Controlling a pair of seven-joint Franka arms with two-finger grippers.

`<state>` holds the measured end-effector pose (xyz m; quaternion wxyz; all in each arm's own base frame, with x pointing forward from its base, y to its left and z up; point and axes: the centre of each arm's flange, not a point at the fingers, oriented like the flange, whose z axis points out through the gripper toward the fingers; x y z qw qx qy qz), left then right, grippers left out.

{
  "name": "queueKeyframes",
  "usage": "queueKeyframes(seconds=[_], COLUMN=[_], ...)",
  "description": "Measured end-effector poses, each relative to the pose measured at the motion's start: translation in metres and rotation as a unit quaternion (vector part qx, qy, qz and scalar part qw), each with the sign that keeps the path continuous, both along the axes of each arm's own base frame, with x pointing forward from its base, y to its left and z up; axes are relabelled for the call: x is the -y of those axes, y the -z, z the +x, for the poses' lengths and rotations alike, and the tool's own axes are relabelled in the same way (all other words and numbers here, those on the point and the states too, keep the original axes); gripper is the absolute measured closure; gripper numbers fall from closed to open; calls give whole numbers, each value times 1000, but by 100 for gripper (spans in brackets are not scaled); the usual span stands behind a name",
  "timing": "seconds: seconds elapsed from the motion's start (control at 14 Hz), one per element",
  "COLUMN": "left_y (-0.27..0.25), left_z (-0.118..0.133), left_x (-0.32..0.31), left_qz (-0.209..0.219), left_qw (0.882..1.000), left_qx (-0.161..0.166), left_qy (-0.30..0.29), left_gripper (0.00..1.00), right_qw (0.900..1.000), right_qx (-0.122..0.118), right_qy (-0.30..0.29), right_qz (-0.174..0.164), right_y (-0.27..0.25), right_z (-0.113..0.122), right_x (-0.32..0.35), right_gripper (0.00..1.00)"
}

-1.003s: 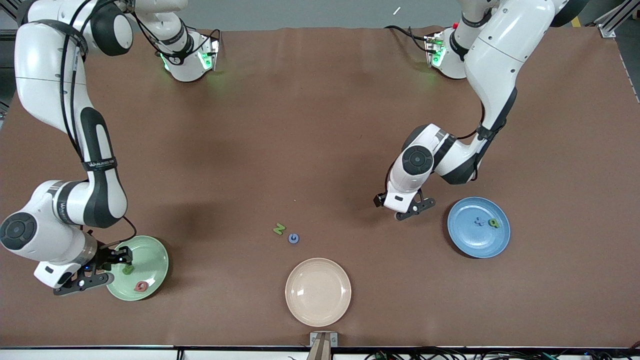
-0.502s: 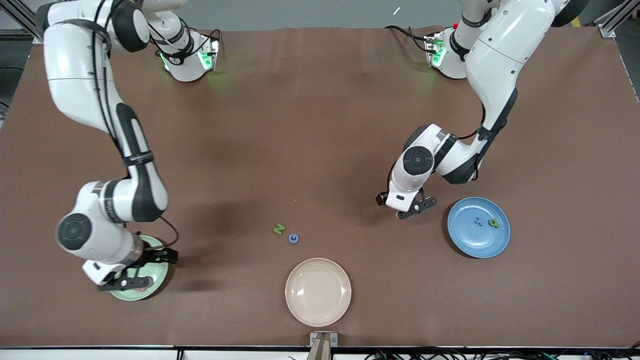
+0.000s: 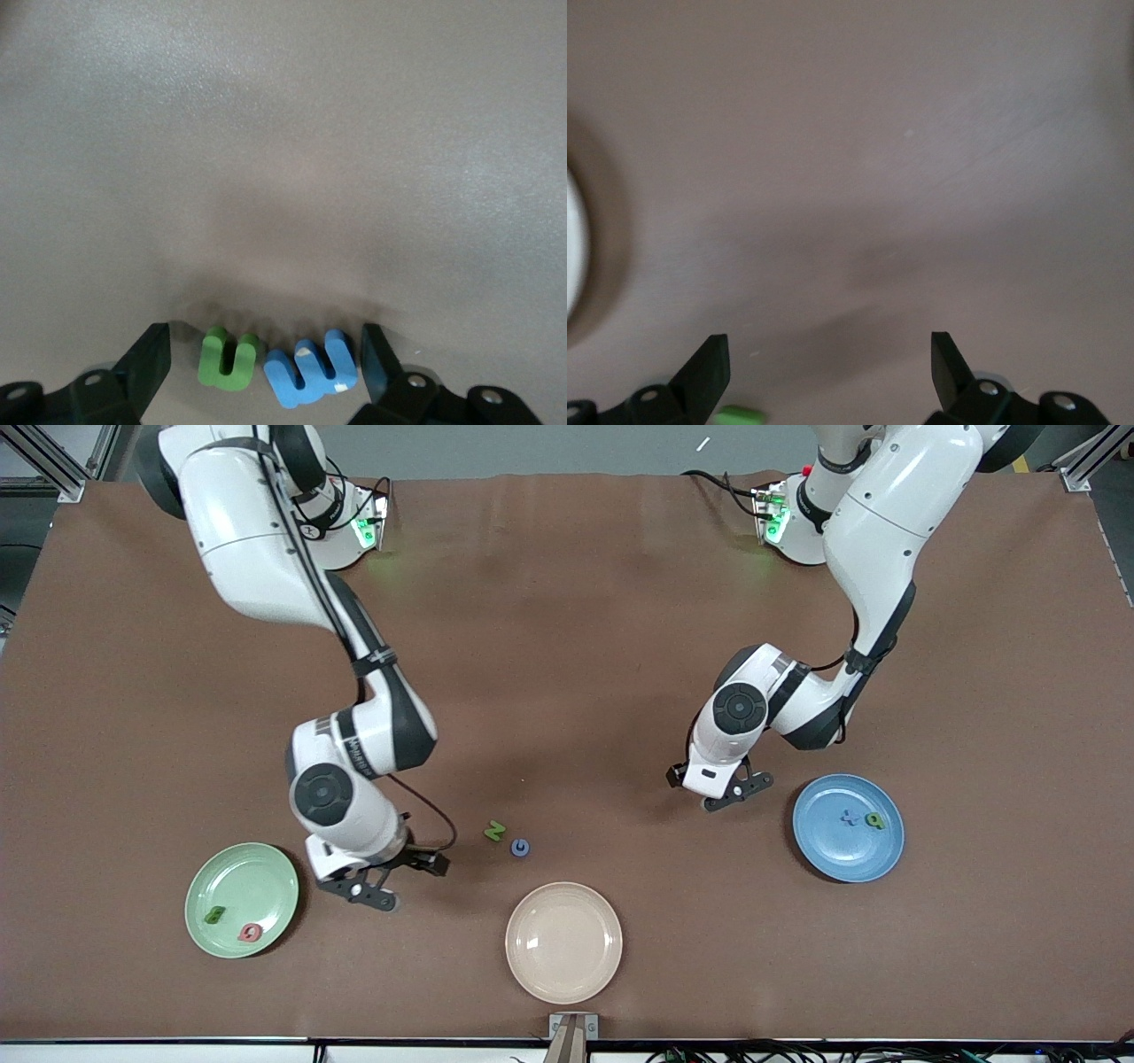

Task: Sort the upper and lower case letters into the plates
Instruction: 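Grasp the green Z with the right gripper while the left gripper grasps u and m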

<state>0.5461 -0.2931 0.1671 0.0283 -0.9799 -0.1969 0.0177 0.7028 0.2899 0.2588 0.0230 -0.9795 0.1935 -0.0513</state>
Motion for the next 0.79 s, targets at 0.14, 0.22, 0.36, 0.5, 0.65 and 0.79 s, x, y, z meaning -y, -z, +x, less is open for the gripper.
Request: queueKeyframes(seconds=[0.14, 0.22, 0.36, 0.5, 0.65, 0.79], left_y=[0, 0, 0, 0, 0, 1], left_z=[0, 0, 0, 0, 0, 0], left_x=[0, 0, 0, -1, -1, -2], left_qz=[-1, -1, -1, -2, -5, -9], left_qw=[1000, 1000, 1000, 1000, 1000, 1000], left_qx=[1, 1, 1, 2, 5, 7], left_qy=[-1, -1, -4, -4, -5, -6], left_gripper=[7, 9, 9, 9, 10, 11], right_qw=[999, 999, 998, 999, 999, 999], right_qx=[9, 12, 11, 4, 4, 4], right_qy=[35, 46, 53, 50, 49, 48], right_qz=[11, 14, 16, 12, 13, 13], right_y=[5, 11, 30, 48, 61, 72], right_z=[-8, -13, -23, -34, -45, -53], right_x=[-24, -33, -46, -55, -62, -66], right_gripper=[0, 0, 0, 0, 0, 2])
